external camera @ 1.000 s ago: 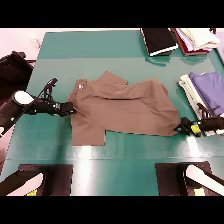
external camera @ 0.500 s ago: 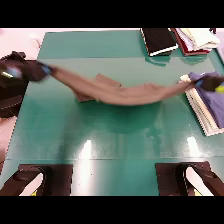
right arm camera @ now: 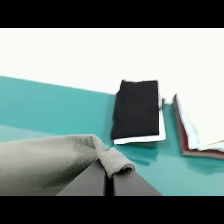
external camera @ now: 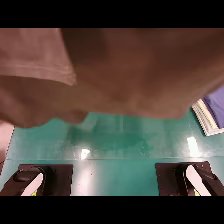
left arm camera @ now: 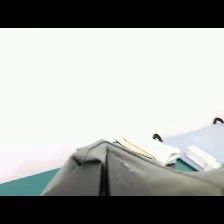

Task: Fold the shirts.

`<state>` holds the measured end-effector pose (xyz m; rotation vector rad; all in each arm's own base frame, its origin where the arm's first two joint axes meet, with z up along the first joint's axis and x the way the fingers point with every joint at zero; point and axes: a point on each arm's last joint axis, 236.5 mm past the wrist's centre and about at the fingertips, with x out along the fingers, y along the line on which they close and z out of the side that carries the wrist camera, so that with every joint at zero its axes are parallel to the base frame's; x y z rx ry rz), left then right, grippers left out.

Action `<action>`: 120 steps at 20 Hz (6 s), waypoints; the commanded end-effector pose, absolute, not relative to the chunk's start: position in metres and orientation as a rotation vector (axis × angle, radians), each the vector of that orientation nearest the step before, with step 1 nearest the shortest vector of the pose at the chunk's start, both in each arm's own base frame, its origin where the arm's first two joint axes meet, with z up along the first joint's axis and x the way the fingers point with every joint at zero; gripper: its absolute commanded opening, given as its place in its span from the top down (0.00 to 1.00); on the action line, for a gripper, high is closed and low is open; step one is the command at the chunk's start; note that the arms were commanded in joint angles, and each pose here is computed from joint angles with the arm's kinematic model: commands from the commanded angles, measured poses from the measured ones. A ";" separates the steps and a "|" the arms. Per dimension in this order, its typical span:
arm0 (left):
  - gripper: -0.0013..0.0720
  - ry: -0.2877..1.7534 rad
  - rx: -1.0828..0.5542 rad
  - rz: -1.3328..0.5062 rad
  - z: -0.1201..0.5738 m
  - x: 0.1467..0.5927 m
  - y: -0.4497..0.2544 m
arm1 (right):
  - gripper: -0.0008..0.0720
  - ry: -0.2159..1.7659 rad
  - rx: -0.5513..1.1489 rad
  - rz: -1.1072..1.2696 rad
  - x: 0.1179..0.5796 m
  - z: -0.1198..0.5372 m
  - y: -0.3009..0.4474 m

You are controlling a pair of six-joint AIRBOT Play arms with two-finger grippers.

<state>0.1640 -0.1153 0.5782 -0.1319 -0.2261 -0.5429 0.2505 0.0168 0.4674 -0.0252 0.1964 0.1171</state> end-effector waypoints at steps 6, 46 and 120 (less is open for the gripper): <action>0.95 0.412 -0.101 -0.356 0.391 0.342 -0.093 | 0.97 0.569 0.164 0.134 0.320 0.364 -0.025; 0.17 1.503 -0.326 -0.140 -0.042 0.261 -0.071 | 0.43 1.165 0.212 0.172 0.380 0.099 0.004; 0.95 1.097 -0.273 -0.225 0.021 0.417 -0.074 | 0.96 1.416 0.180 0.165 0.421 -0.005 0.008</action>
